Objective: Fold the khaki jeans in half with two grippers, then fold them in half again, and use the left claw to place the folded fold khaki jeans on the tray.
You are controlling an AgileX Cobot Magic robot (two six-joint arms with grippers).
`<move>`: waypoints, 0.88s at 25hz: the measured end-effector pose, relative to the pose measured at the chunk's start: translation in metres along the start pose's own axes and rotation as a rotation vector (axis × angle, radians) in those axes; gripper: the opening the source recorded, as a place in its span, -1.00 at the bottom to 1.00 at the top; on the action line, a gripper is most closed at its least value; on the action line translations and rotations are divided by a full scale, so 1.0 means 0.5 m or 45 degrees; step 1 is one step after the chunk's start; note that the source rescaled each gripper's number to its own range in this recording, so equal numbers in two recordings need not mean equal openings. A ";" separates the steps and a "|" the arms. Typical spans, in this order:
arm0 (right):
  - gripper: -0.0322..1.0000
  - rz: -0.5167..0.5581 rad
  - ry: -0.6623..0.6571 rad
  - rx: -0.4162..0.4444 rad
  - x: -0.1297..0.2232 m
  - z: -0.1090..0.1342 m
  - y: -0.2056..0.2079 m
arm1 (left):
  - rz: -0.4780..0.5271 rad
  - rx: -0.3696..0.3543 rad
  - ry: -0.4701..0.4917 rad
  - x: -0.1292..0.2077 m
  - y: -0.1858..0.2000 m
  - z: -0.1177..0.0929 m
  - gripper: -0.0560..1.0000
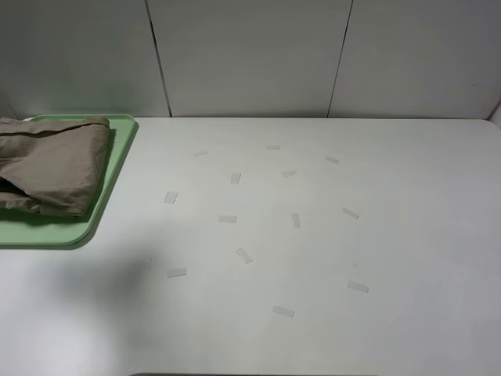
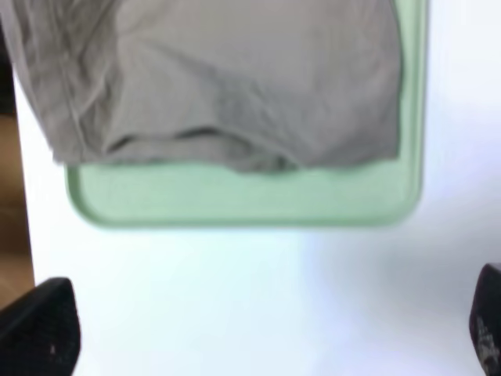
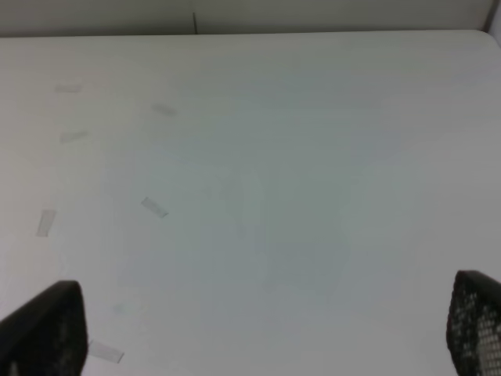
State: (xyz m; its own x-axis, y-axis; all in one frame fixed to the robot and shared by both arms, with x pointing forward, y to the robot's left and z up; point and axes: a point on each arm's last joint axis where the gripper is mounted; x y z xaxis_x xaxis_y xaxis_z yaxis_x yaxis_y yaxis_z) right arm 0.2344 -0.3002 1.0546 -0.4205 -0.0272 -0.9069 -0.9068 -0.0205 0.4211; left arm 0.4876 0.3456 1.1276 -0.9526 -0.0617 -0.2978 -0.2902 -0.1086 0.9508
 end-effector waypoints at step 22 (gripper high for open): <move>1.00 0.000 0.000 0.000 0.000 0.000 0.000 | -0.627 0.070 0.091 0.480 0.089 -0.050 1.00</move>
State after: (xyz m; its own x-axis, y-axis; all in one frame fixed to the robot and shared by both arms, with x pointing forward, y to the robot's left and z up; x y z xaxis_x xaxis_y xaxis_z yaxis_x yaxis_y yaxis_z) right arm 0.2343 -0.3002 1.0546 -0.4202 -0.0272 -0.9070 -0.9069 -0.0205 0.4208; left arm 0.2483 0.3011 1.0964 -0.6934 -0.0843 -0.7156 -0.7100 -0.0900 0.6985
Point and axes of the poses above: a point on each arm's last joint axis where the gripper is mounted, y pointing back along that axis away from the gripper, z along the wrist's bending axis when the last joint is at zero, x = y × z, and after that the axes turned 4 degrees about y, right-handed
